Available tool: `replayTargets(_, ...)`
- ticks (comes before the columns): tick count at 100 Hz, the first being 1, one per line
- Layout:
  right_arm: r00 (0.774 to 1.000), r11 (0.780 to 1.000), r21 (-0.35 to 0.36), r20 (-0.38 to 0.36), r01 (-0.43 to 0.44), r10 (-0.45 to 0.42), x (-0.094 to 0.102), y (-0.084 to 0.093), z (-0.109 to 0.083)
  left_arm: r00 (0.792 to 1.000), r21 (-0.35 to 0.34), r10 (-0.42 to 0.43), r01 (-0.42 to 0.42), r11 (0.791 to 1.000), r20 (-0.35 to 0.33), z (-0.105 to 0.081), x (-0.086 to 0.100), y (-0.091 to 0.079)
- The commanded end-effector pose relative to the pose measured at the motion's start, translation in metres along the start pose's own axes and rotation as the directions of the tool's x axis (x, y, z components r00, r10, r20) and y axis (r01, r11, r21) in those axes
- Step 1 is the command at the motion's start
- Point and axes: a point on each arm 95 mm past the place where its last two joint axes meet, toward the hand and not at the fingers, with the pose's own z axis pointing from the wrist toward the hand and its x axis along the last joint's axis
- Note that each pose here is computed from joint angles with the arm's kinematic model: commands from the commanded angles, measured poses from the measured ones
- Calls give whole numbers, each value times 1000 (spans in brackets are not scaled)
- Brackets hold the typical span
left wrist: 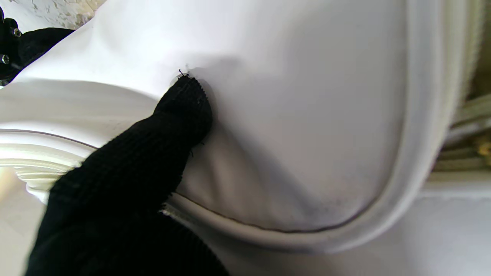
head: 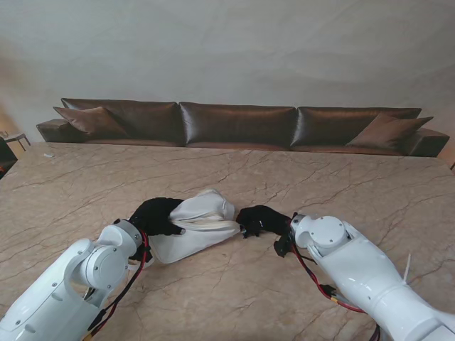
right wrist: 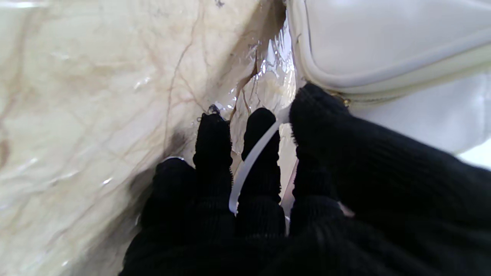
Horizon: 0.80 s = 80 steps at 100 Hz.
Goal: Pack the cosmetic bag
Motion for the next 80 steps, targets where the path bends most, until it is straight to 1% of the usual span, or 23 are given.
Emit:
replayTargets(1, 998, 999, 18, 54, -41, 40, -26, -24, -1, 1000, 0, -8, 8, 1000, 0, 1, 2, 1)
replayTargets(6, 997, 998, 16, 57, -61, 60, -26, -23, -2, 1000, 0, -9, 9, 1000, 3, 1, 1, 2)
replayTargets(15, 994, 995, 44, 61, -91, 88, -27, -21, -6, 1000, -2, -8, 8, 1000, 9, 2, -1, 3)
replayTargets(33, 988, 987, 58, 54, -147, 144, -29, -19, -11, 1000, -10, -10, 10, 1000, 23, 5, -4, 6)
replayTargets(43, 985, 984, 67, 60, -165, 161, -29, -18, -13, 999, -11, -12, 13, 1000, 33, 8, -5, 7)
replayTargets(51, 984, 983, 77, 68, -170, 165, -30, -17, -15, 999, 5, -17, 16, 1000, 45, 9, -7, 8)
replayTargets(69, 983, 977, 124, 76, -175, 167, -30, -14, -19, 998, 27, -16, 14, 1000, 67, 11, -9, 8)
replayTargets(80, 976, 967, 134, 65, -216, 209, -30, -14, -20, 997, 33, -7, 4, 999, 78, 12, -11, 9)
